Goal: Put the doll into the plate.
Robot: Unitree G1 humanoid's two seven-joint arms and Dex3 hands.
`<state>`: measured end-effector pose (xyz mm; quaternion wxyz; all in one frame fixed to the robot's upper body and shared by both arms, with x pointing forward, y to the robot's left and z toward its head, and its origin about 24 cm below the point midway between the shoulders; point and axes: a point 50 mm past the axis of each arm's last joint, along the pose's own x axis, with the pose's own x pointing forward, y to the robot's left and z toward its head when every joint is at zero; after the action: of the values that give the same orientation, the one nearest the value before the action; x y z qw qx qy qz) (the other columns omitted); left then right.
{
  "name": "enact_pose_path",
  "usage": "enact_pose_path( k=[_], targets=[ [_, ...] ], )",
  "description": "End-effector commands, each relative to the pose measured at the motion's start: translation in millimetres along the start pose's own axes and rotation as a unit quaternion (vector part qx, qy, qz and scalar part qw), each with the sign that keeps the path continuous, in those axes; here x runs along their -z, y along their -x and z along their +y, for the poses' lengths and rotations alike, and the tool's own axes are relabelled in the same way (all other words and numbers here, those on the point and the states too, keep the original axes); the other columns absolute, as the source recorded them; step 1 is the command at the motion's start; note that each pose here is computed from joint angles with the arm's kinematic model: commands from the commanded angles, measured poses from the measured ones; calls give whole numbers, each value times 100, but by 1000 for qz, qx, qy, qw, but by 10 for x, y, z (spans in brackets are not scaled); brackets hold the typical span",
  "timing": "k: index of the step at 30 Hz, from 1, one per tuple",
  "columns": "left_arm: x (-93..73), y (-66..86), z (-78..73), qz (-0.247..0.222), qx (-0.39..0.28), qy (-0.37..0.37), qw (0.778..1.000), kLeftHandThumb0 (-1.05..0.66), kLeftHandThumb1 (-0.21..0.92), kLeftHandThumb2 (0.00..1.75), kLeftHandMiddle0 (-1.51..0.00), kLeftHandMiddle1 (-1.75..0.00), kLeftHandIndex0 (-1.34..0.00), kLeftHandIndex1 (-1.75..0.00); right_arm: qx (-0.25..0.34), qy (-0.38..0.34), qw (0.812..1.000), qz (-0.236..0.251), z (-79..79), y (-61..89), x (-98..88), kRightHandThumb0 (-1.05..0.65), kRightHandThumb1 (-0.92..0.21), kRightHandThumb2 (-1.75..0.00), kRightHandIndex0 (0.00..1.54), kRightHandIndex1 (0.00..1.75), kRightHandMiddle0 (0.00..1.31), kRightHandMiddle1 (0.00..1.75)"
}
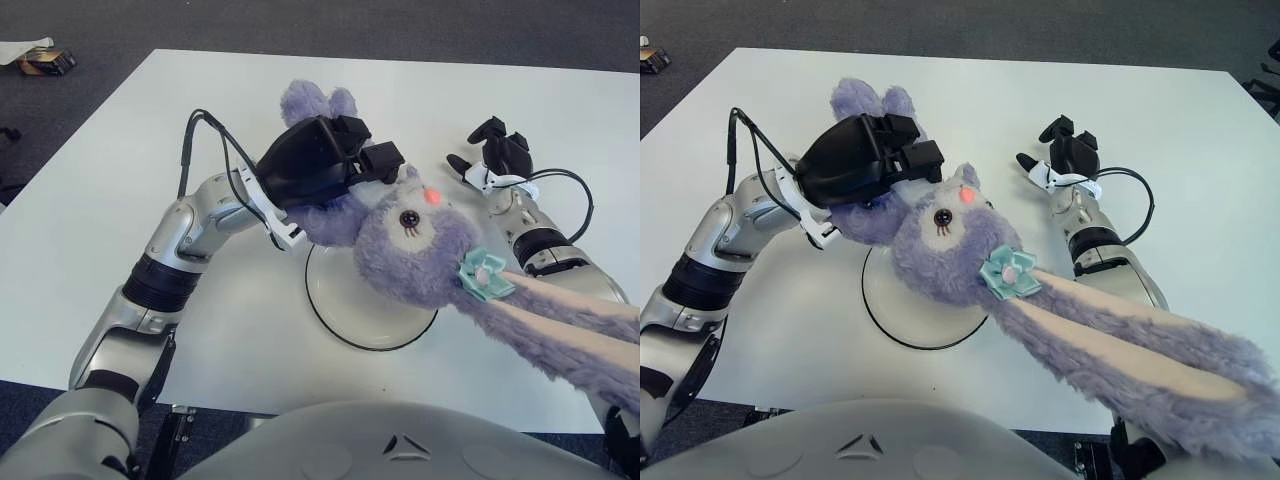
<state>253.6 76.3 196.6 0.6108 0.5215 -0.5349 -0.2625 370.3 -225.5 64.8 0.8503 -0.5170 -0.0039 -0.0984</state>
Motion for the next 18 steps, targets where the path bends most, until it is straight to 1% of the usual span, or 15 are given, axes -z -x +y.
enact_pose_path(
  k=[1,7,14,16,18],
  targets=[
    [-43,-7,-12,-15,18,3,1000,-48,28,136,-119,-175,-63,-175,-66,24,997,31,238,163,163,-61,-86,-71,20,154,0,162],
    [-57,5,-28,-31,43,-6,999,-48,29,135,-120,-175,-63,-175,-69,23,997,31,235,159,161,-62,-86,-72,19,155,0,163],
    [-68,15,-38,-40,66,-28,997,-48,29,134,-119,-175,-63,-175,-67,26,997,27,227,157,159,-63,-86,-72,19,153,0,162],
    [-70,14,-36,-40,69,-31,996,-46,35,127,-118,-175,-58,-175,-66,26,997,26,224,154,155,-63,-86,-72,19,153,0,162],
    [-72,12,-31,-40,71,-35,996,-45,38,123,-118,-175,-56,-175,-65,26,997,26,222,152,151,-63,-86,-72,19,153,0,162]
  ],
)
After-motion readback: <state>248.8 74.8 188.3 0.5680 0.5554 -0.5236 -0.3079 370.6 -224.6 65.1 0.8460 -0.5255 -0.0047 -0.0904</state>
